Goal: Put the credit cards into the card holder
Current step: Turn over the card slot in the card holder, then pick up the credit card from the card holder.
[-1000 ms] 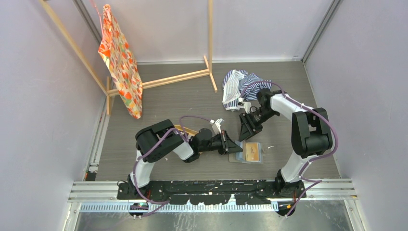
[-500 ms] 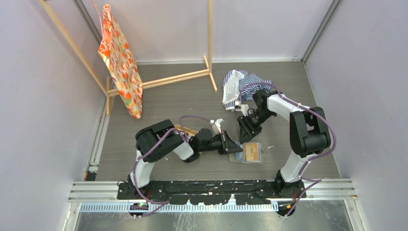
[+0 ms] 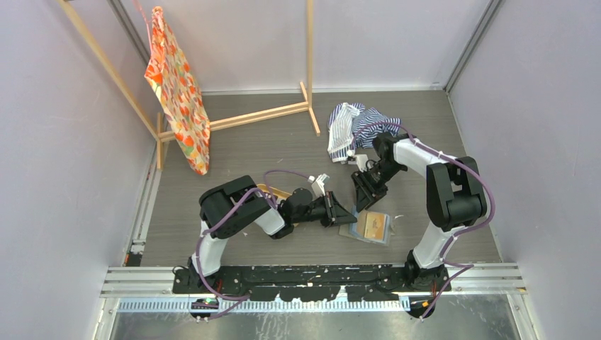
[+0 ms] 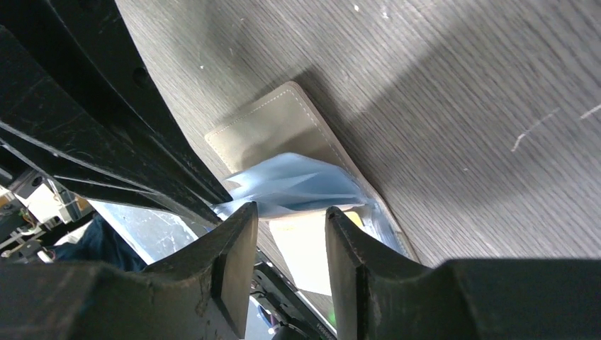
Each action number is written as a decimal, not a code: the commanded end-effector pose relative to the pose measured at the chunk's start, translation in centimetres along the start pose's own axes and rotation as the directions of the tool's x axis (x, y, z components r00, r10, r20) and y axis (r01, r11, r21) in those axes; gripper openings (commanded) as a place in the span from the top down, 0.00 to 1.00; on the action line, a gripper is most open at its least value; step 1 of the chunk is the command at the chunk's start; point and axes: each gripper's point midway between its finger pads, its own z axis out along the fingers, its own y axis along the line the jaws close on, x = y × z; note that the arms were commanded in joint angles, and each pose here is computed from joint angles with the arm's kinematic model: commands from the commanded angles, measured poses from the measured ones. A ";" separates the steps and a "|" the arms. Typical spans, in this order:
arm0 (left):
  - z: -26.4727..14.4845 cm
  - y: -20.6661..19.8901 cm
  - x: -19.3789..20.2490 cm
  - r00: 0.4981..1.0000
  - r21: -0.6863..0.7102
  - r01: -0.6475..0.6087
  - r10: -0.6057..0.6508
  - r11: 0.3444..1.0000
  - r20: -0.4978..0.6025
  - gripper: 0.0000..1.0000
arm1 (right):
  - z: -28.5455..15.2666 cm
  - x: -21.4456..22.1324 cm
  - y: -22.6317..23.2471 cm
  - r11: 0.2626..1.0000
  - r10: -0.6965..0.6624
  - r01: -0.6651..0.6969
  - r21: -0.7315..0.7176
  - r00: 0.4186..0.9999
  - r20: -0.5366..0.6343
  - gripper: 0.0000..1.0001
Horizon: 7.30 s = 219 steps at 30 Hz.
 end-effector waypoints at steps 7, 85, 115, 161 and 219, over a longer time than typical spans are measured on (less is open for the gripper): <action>-0.1 -1.6 -0.6 0.999 0.054 -0.035 0.035 0.998 0.015 0.81 | -0.8 0.2 -0.8 0.999 -0.018 0.018 0.031 1.000 -0.008 0.60; -9.9 3.9 -5.3 0.945 -0.529 -0.095 0.244 0.843 0.219 0.89 | 0.7 -4.7 -0.3 0.959 0.218 -0.198 -0.201 0.972 0.085 0.95; -23.0 -0.1 -10.8 0.826 -0.680 -0.424 0.564 0.598 -0.018 0.23 | -7.0 -4.4 3.0 0.971 -0.226 0.238 0.010 0.909 0.350 0.64; -23.8 13.3 -9.3 0.867 -0.819 -0.496 0.114 0.289 -0.485 0.00 | -6.8 -3.7 4.9 0.953 -0.235 0.287 -0.096 0.902 0.362 0.64; -21.5 10.9 -9.2 0.995 -0.719 -0.103 0.071 0.688 -0.074 0.36 | 4.0 -12.0 17.6 0.912 -0.104 0.230 -0.339 0.930 0.352 0.63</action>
